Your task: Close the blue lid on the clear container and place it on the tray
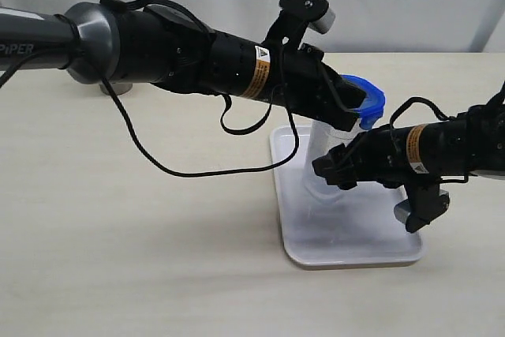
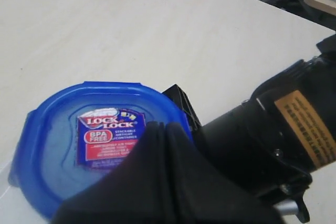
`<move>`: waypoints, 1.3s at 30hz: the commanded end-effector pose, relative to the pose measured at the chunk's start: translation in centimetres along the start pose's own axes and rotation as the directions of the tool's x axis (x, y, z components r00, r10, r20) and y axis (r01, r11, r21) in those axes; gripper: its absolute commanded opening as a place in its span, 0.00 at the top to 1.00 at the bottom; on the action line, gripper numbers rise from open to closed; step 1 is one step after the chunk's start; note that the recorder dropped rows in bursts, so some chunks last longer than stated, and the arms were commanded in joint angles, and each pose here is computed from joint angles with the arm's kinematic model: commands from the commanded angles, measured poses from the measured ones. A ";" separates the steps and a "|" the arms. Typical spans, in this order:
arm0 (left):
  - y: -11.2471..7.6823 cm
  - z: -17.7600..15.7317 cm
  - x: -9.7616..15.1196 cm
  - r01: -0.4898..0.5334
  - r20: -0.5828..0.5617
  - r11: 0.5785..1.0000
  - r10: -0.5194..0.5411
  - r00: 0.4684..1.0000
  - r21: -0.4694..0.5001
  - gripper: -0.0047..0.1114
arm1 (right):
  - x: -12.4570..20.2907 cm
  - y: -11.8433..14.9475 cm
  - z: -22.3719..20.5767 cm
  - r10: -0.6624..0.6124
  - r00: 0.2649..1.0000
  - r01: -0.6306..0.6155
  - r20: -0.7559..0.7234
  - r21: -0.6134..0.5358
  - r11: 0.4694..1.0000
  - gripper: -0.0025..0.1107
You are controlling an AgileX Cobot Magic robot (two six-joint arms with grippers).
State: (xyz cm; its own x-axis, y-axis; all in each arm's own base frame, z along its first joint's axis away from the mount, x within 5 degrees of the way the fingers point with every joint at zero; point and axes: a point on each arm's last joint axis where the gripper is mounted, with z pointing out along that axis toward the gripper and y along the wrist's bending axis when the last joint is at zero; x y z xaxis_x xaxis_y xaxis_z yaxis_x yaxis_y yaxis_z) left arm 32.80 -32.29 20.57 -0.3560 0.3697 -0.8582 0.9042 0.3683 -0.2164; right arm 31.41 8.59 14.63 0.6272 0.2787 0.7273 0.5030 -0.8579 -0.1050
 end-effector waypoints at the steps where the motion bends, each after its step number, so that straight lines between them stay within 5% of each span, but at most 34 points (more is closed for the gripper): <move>1: 1.3 0.6 3.4 0.014 -0.119 0.999 -0.018 0.993 -0.033 0.96 | 1.8 -0.4 -0.8 0.010 0.995 -0.006 -0.103 0.040 0.999 0.94; 39: 2.3 0.0 4.5 0.034 -0.140 0.998 -0.040 0.989 -0.046 0.96 | 1.9 -0.4 -0.8 0.009 0.995 -0.004 -0.102 0.041 0.999 0.94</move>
State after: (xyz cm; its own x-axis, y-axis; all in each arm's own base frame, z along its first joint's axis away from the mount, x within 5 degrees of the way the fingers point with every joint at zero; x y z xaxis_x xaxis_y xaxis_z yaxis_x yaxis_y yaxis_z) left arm 33.66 -30.33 20.23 -0.4224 0.3433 -0.8389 0.8685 0.4183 -0.2660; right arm 31.42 8.60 14.58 0.6303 0.2779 0.7249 0.4983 -0.8609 -0.1032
